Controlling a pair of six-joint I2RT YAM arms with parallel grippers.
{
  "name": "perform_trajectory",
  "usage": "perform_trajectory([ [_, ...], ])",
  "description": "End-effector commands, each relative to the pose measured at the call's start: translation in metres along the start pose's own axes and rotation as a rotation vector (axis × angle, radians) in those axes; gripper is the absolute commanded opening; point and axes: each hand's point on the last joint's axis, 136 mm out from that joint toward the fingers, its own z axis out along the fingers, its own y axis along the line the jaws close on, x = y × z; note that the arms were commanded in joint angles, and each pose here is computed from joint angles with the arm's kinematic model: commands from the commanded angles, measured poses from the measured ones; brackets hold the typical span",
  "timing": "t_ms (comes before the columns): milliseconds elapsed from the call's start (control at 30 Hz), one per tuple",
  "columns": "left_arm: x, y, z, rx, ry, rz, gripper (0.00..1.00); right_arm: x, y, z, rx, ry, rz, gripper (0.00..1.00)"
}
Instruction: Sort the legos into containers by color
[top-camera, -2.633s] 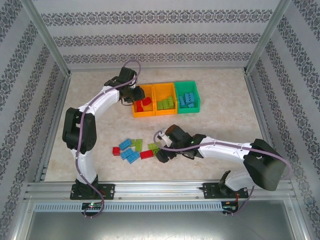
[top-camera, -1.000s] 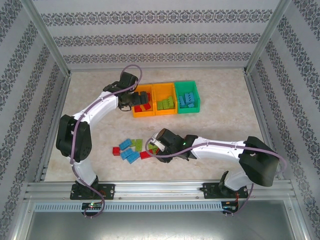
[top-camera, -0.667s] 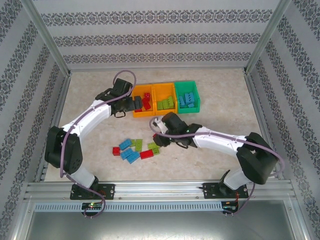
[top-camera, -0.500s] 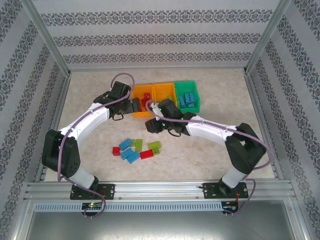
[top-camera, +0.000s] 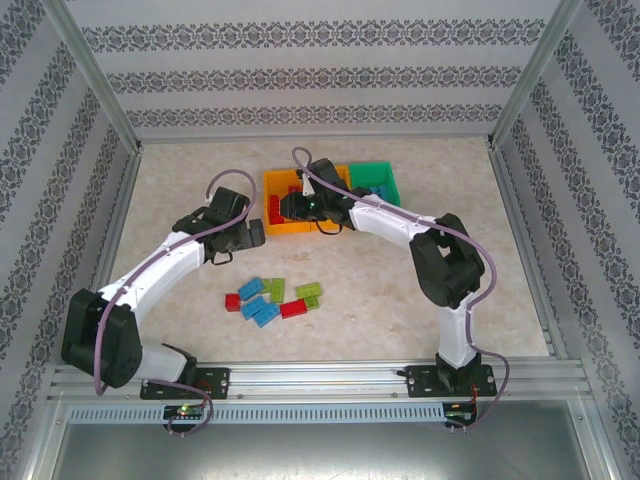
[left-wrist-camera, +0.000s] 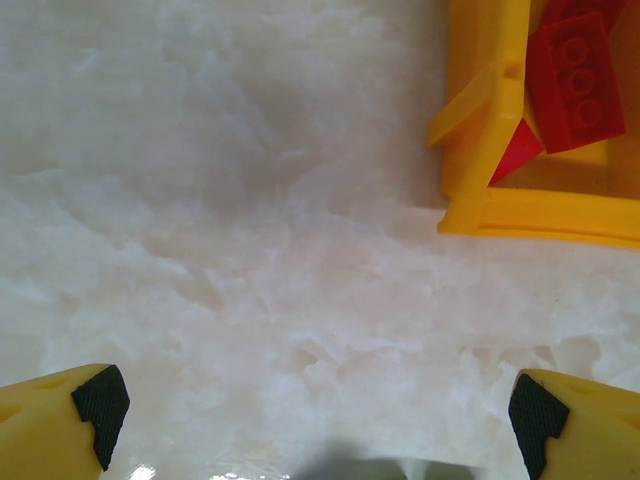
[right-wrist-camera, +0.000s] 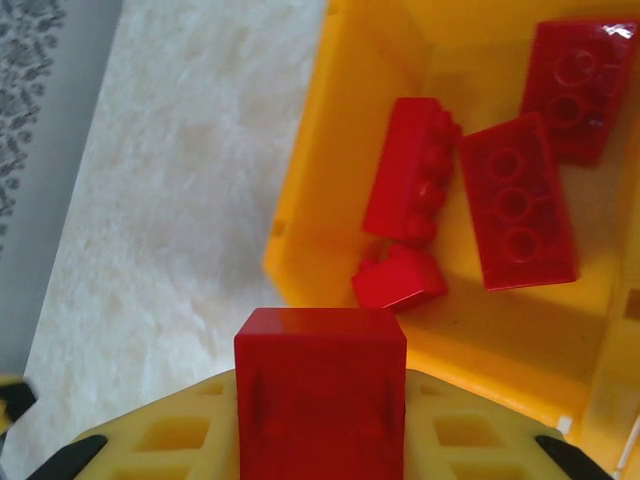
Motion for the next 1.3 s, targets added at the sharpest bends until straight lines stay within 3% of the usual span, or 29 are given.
perform_trajectory([
  [0, 0.015, 0.014, -0.005, -0.029, 0.030, -0.001, 1.00, -0.005, -0.009, 0.011, 0.030, 0.008, 0.098, 0.30],
  [300, 0.043, 0.025, -0.005, -0.028, 0.080, -0.011, 1.00, -0.019, -0.024, 0.031, 0.045, 0.002, 0.189, 0.35],
  [1267, 0.060, 0.036, -0.011, -0.044, 0.105, -0.059, 1.00, -0.021, -0.030, 0.032, 0.045, -0.001, 0.218, 0.57],
])
